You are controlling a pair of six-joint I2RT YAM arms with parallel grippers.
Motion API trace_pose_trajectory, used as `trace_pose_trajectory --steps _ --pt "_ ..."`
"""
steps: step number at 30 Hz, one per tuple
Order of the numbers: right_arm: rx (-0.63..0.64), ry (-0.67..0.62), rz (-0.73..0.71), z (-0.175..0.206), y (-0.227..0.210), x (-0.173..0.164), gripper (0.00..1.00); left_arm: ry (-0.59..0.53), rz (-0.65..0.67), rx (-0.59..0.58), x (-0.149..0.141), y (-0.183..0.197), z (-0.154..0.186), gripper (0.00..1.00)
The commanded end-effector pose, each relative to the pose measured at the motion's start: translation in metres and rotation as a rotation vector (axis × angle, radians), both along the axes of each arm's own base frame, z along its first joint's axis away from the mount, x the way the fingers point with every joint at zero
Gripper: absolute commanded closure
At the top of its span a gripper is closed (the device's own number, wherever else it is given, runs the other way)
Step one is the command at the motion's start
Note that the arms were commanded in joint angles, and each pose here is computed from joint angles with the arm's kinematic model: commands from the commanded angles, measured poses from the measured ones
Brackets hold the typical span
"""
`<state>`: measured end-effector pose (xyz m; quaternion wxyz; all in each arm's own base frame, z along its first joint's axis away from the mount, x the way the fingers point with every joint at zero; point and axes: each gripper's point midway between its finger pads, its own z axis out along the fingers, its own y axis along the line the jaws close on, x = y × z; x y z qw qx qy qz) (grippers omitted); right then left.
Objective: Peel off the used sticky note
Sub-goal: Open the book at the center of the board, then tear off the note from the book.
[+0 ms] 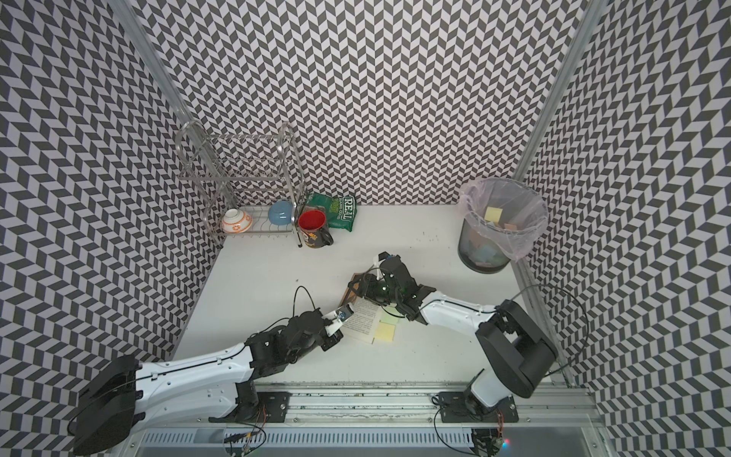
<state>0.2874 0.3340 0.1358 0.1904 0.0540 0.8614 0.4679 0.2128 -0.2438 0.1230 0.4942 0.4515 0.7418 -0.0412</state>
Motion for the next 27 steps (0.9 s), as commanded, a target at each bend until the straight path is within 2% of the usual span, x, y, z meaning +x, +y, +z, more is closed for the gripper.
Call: trace_pose_trajectory --steps 1,8,14,22,27 --pt "0.008 -0.071 0.004 0.02 0.006 0.007 0.46 0.006 0.029 -0.042 0.01 -0.001 0.014 1.0" --pt "-0.024 -0.134 -0.018 0.041 -0.008 0.015 0.43 0.053 0.079 -0.114 0.028 0.019 0.023 1.0" --pt "-0.033 -0.162 -0.069 0.054 -0.047 0.022 0.42 0.104 0.132 -0.195 0.043 0.04 0.028 1.0" --pt "-0.068 -0.125 -0.093 0.02 -0.105 0.003 0.42 0.228 0.14 -0.304 0.06 0.054 0.029 1.0" --pt "-0.046 -0.075 -0.056 -0.012 -0.109 -0.015 0.42 0.259 0.147 -0.31 0.064 0.057 0.024 1.0"
